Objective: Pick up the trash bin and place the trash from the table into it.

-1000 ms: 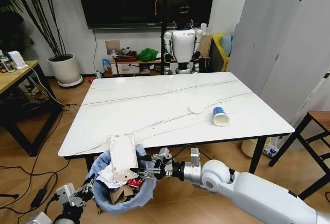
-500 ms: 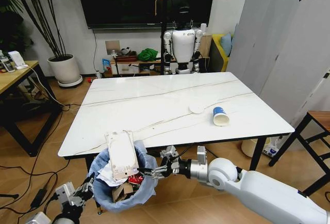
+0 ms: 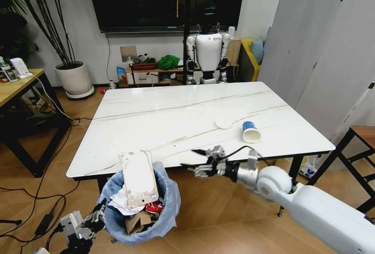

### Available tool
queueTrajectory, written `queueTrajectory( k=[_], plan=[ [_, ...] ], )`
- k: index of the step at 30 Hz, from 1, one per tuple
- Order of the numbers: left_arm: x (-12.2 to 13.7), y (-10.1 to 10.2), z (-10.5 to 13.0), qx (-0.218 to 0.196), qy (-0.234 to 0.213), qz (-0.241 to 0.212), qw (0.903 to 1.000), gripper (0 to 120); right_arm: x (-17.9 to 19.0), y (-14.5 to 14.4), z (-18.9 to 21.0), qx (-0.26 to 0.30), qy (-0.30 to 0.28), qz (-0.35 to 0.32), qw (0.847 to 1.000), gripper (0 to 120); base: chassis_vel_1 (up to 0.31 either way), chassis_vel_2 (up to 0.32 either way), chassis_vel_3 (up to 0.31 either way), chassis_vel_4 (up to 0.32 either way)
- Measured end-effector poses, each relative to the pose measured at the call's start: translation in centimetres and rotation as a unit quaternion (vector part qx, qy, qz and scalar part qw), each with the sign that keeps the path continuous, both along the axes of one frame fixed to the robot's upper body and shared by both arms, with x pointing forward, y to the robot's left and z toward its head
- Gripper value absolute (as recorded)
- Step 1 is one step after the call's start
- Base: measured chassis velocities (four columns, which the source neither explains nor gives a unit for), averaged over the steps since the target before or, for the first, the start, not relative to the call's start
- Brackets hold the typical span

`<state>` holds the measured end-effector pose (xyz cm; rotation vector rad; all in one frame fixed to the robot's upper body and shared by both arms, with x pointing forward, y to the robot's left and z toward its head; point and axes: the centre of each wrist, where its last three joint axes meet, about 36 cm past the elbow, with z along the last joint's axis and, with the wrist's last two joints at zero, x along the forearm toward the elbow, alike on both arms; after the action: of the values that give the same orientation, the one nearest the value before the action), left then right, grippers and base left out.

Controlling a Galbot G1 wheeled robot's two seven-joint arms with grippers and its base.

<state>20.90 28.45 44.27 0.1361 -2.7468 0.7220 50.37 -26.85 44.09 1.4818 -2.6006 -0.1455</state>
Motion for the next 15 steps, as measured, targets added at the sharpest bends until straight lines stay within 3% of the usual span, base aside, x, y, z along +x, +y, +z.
queueTrajectory(
  k=[9, 15],
  plan=[
    [-0.6, -0.5, 0.0, 0.003, -0.002, -0.001, 1.0000, 0, 1.4, -4.7, -0.6, 0.004, 0.014, -0.146, 0.989, 84, 0.000, 0.000, 0.000, 0.000],
    [-0.7, -0.9, -0.1, 0.002, -0.001, -0.003, 1.0000, 0, 2.4, -7.3, -1.6, 0.009, 0.040, -0.249, 0.968, 88, 0.000, 0.000, 0.000, 0.000]
  ],
)
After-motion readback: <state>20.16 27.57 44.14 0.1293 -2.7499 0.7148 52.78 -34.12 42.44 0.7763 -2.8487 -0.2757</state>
